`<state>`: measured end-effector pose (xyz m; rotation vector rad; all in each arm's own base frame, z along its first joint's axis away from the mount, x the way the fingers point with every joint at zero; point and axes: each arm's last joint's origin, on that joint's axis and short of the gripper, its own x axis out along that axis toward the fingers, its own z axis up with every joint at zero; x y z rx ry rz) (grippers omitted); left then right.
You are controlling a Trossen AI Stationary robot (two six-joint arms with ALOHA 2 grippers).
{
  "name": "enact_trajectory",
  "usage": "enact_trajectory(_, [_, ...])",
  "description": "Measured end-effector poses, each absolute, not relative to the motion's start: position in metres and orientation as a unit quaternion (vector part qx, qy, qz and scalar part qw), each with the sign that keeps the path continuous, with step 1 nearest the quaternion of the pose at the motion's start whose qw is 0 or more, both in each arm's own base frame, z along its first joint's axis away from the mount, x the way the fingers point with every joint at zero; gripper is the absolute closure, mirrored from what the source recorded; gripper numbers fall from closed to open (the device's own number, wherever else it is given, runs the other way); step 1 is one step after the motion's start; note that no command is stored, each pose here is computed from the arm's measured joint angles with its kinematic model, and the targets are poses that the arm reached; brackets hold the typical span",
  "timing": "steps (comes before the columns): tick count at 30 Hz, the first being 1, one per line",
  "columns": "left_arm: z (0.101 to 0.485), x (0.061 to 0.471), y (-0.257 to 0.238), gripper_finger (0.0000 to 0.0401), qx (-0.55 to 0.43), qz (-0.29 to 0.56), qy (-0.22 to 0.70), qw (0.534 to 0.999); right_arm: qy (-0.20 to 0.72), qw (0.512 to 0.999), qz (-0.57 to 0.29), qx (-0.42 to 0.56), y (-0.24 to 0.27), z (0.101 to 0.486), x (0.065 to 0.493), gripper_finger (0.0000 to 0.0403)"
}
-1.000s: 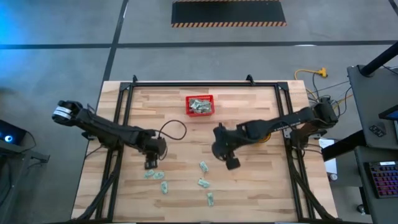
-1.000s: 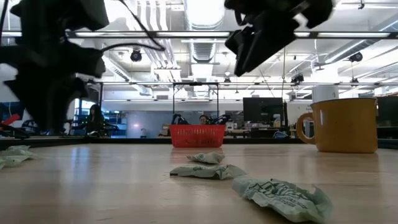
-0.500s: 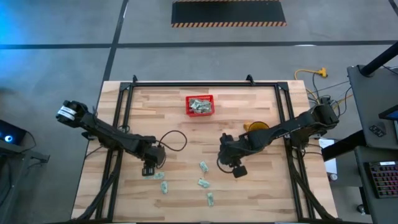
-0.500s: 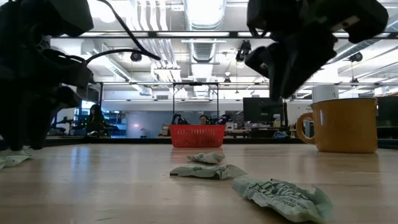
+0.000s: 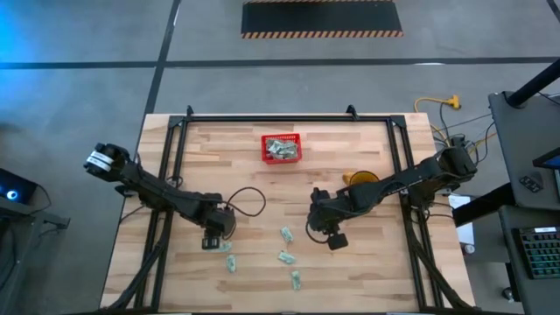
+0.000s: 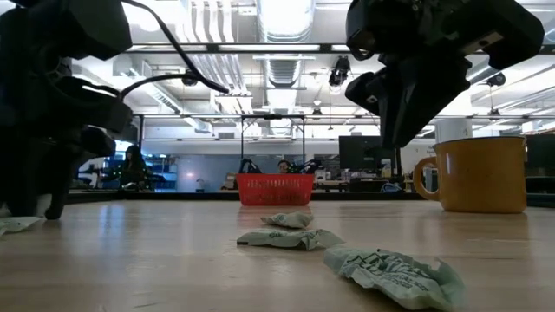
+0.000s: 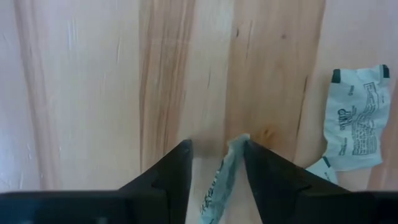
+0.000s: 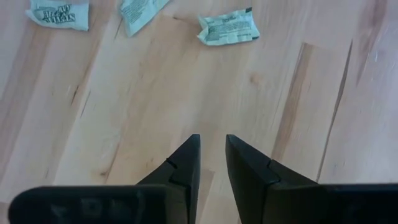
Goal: Pick and place Stevia / Truvia into bins
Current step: Put the white stevia packet into the red bin
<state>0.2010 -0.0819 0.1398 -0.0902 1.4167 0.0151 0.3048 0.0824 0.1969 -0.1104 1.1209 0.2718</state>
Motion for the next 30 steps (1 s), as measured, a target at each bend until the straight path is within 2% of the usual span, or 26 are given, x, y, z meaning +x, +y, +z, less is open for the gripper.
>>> enact_trajectory(10, [0.146,0.200,-0.082,0.0394,-0.048,0.000,0.642,0.765,0.528,0.838,0.129,-0.052,0.083,0.197,0.305,0.0335])
enact_trajectory(15, [0.148,0.202,-0.082,0.0394,-0.044,-0.005,0.641,0.767,0.528,0.838,0.129,-0.052,0.083,0.197,0.305,0.0335])
enact_trajectory(19, [0.150,0.204,-0.081,0.0394,-0.003,-0.004,0.629,0.778,0.527,0.838,0.129,-0.051,0.083,0.197,0.305,0.0335])
enact_trajectory(24, [0.164,0.217,-0.078,0.0394,0.110,0.028,0.578,0.808,0.527,0.838,0.130,-0.052,0.083,0.197,0.305,0.0335])
enact_trajectory(30, [0.184,0.241,-0.070,0.0394,0.261,0.118,0.464,0.838,0.527,0.838,0.129,-0.052,0.083,0.197,0.305,0.0335])
